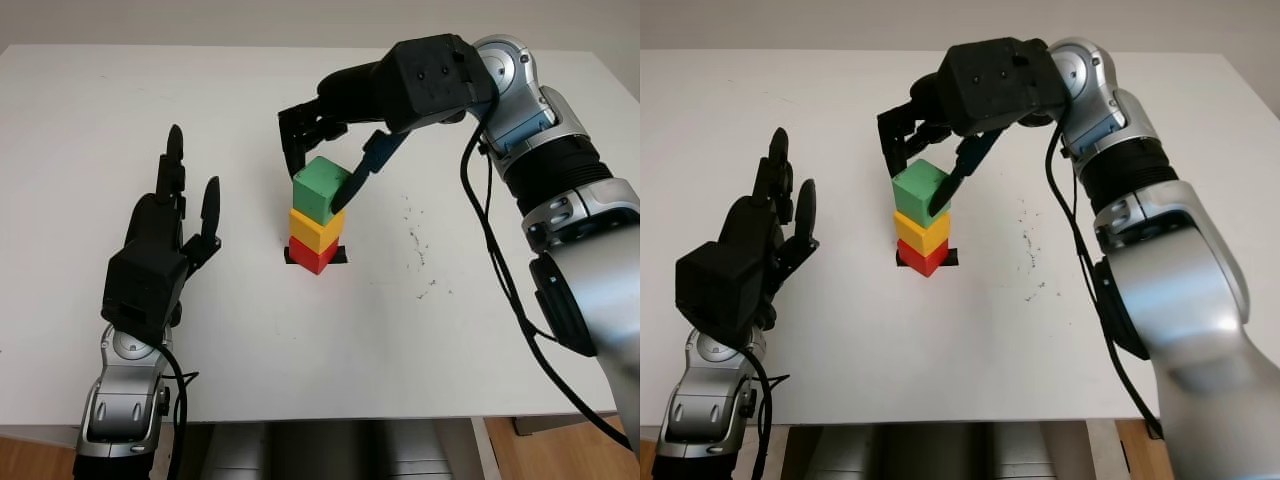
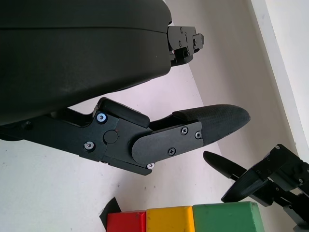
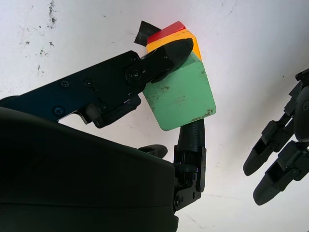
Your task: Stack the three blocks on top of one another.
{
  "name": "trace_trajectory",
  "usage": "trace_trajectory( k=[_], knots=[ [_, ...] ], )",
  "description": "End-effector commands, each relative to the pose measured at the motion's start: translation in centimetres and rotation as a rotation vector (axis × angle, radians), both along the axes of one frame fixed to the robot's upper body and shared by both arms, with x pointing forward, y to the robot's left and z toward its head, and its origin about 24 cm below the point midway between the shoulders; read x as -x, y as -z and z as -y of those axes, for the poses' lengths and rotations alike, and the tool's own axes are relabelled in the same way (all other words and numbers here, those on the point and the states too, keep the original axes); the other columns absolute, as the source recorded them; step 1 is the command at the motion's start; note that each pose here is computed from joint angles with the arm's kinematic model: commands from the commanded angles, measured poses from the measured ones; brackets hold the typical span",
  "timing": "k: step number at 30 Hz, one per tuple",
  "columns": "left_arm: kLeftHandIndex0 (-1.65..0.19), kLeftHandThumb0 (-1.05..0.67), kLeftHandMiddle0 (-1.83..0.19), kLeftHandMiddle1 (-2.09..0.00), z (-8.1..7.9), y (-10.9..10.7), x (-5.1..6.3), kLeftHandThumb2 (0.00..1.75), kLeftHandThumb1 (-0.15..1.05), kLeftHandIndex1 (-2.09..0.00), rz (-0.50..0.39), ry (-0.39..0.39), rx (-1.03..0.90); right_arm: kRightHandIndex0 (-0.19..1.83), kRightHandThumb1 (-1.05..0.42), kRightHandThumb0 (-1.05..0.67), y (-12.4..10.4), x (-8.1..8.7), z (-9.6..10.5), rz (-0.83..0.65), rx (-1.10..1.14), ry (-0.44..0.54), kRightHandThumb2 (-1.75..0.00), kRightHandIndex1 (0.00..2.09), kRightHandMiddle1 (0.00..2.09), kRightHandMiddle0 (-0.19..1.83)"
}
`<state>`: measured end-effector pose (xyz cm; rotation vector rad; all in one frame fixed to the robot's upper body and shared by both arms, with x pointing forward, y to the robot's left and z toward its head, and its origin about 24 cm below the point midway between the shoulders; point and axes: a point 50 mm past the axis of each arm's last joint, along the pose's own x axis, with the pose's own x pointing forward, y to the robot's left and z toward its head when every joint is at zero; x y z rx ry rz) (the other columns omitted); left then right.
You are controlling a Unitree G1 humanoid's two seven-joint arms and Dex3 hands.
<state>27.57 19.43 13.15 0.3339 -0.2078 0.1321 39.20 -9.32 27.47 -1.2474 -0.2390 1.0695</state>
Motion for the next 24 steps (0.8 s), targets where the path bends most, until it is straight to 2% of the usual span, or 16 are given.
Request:
trace_trajectory(
  k=[1, 24],
  knots=[
    [0.09, -0.8, 0.11, -0.05, 0.17, -0.27, 0.32, 0.7, 1.05, -0.06, 0.019, 0.004, -0.002, 0.34, -0.95, -0.49, 0.25, 0.06, -0.3, 0.005, 0.008, -0.01, -0.06, 0.06, 1.56, 0.33],
    [0.11, -0.79, 0.12, -0.06, 0.23, -0.25, 0.18, 0.71, 1.05, -0.05, 0.022, 0.019, 0.003, 0.33, -0.95, -0.51, -0.27, 0.12, -0.34, 0.012, -0.007, -0.008, -0.05, 0.05, 1.58, 0.36]
  ],
)
